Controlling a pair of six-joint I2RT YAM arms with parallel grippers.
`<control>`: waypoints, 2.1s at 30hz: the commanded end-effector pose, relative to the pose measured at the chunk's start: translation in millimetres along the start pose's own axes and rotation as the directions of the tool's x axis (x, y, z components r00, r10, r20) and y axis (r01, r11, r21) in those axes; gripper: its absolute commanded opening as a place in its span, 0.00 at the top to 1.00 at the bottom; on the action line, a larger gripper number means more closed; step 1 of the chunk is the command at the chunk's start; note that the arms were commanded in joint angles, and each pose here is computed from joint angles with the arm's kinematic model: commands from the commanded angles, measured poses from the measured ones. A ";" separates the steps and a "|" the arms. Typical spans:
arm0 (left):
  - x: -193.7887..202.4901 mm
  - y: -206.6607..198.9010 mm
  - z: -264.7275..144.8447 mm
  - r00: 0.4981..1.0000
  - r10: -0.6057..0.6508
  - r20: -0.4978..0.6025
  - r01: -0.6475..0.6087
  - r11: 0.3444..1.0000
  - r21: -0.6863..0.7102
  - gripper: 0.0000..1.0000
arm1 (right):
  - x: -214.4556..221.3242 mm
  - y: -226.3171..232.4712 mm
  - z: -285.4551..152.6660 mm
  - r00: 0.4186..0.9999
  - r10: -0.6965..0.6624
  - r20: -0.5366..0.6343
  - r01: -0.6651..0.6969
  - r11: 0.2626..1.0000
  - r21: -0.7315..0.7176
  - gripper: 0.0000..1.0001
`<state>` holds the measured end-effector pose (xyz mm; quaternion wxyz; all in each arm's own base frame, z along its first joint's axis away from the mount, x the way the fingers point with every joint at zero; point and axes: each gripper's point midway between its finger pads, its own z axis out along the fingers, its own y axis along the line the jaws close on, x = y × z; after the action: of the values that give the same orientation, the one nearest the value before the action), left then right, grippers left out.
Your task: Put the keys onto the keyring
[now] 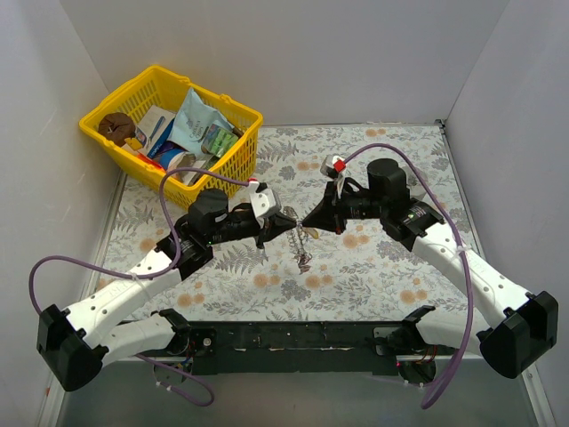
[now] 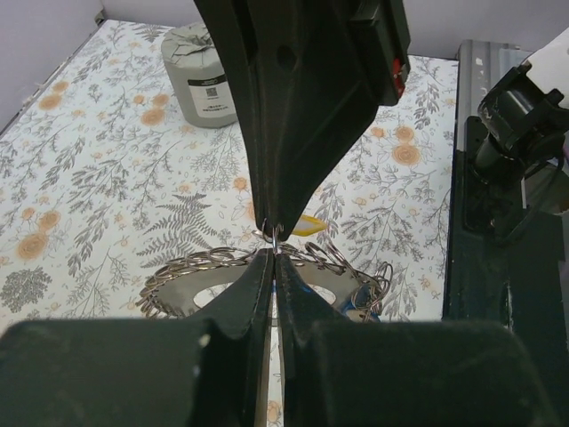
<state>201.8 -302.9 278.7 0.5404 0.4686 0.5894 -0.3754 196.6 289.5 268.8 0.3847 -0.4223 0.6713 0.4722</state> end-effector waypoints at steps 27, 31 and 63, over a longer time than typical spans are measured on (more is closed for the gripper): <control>-32.0 -0.7 -4.4 0.995 0.046 0.085 -0.045 0.999 -0.015 1.00 | -30.3 32.7 -11.6 0.986 -0.132 0.100 0.143 0.983 -0.113 0.99; -30.5 -1.0 -2.7 0.996 0.044 0.081 -0.044 0.999 -0.008 1.00 | -29.1 28.7 -10.5 0.987 -0.127 0.095 0.136 0.986 -0.095 0.99; -9.6 9.2 -20.6 0.997 0.069 0.020 -0.067 0.991 -0.114 1.00 | 227.5 -112.2 -5.4 0.790 0.551 -0.270 -0.320 0.745 0.585 0.92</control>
<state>202.5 -279.5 272.2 0.5591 0.4510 0.6121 -0.3307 209.1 214.2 21.2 0.1811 -0.2347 0.9171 0.2665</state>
